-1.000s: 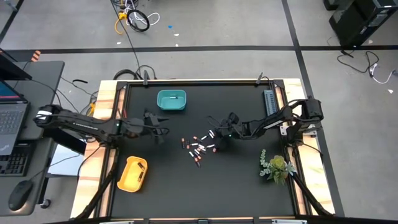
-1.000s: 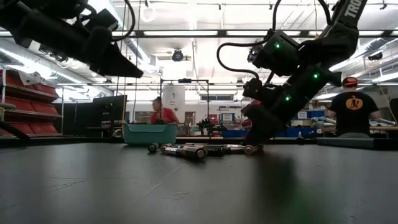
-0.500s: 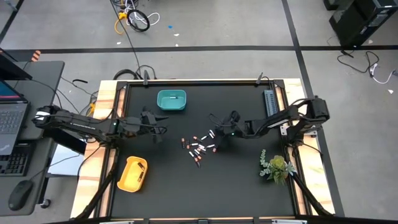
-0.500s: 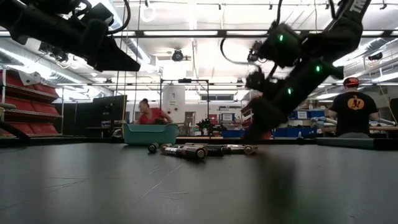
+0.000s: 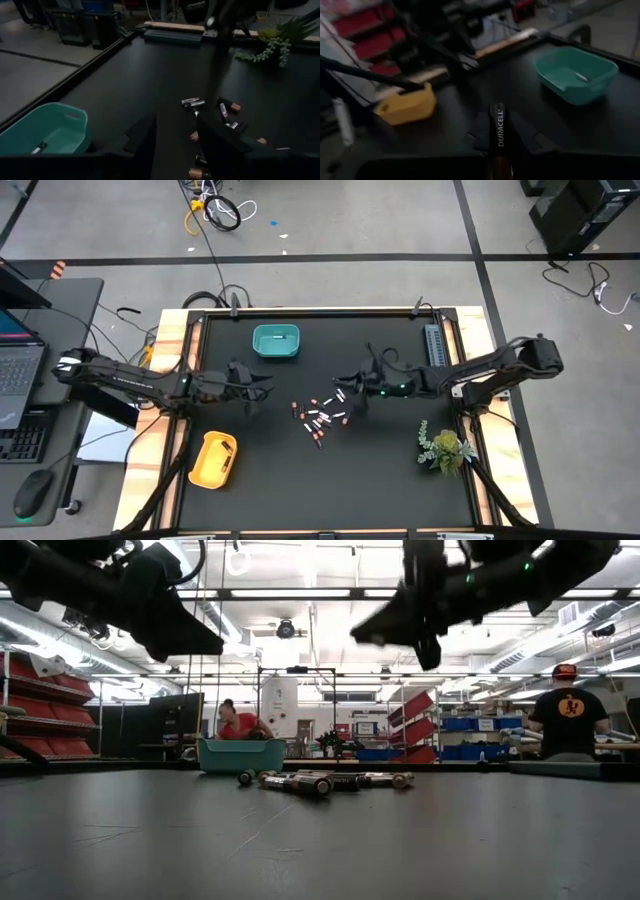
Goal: Sort batteries
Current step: Put the black battery into the yellow bin
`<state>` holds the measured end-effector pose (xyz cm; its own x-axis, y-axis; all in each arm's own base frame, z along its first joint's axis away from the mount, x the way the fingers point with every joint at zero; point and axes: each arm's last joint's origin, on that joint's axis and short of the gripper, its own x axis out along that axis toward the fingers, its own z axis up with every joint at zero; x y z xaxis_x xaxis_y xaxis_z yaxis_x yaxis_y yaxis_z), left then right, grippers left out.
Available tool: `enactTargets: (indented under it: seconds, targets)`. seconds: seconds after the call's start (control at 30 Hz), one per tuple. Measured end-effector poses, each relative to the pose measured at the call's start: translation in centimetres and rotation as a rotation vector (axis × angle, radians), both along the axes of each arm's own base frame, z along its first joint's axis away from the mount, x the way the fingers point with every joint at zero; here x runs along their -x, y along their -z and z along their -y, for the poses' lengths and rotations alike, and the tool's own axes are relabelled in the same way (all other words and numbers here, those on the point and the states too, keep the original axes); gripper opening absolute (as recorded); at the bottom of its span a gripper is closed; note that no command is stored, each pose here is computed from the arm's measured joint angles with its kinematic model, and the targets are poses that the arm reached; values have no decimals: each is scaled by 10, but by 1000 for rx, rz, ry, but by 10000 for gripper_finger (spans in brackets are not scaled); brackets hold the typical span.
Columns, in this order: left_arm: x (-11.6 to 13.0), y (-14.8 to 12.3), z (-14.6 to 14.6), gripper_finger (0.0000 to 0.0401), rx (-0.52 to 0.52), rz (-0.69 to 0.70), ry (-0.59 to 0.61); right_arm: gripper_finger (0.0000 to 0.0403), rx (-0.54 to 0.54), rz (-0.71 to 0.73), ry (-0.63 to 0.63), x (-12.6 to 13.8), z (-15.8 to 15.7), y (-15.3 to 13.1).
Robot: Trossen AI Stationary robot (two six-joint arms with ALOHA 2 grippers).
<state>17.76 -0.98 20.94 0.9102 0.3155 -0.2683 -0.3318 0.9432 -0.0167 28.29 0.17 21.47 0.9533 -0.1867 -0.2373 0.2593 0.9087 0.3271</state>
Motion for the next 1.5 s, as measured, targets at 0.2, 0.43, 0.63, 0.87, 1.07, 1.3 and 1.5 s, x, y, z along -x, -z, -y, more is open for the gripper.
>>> enactTargets:
  seconds: [0.2,0.43,0.63,0.87,1.07,1.3,1.5]
  targets:
    - [1,0,2,156,-32,-3,-27,29,25,27,-35,0,-10,-4]
    - [1,0,2,156,-51,-10,-25,29,66,6,-40,-8,-12,10]
    - [1,-1,11,156,-55,1,20,29,97,17,-64,-17,-14,22]
    - [-4,-3,25,156,25,71,115,29,187,255,-104,-34,-13,12]
    - [-22,-6,30,157,-3,195,143,29,231,331,-164,-73,-6,8]
    - [-35,1,31,157,-10,231,124,29,300,374,-196,-97,-6,-2]
    - [-40,0,30,157,16,294,128,29,319,384,-205,-99,-9,-5]
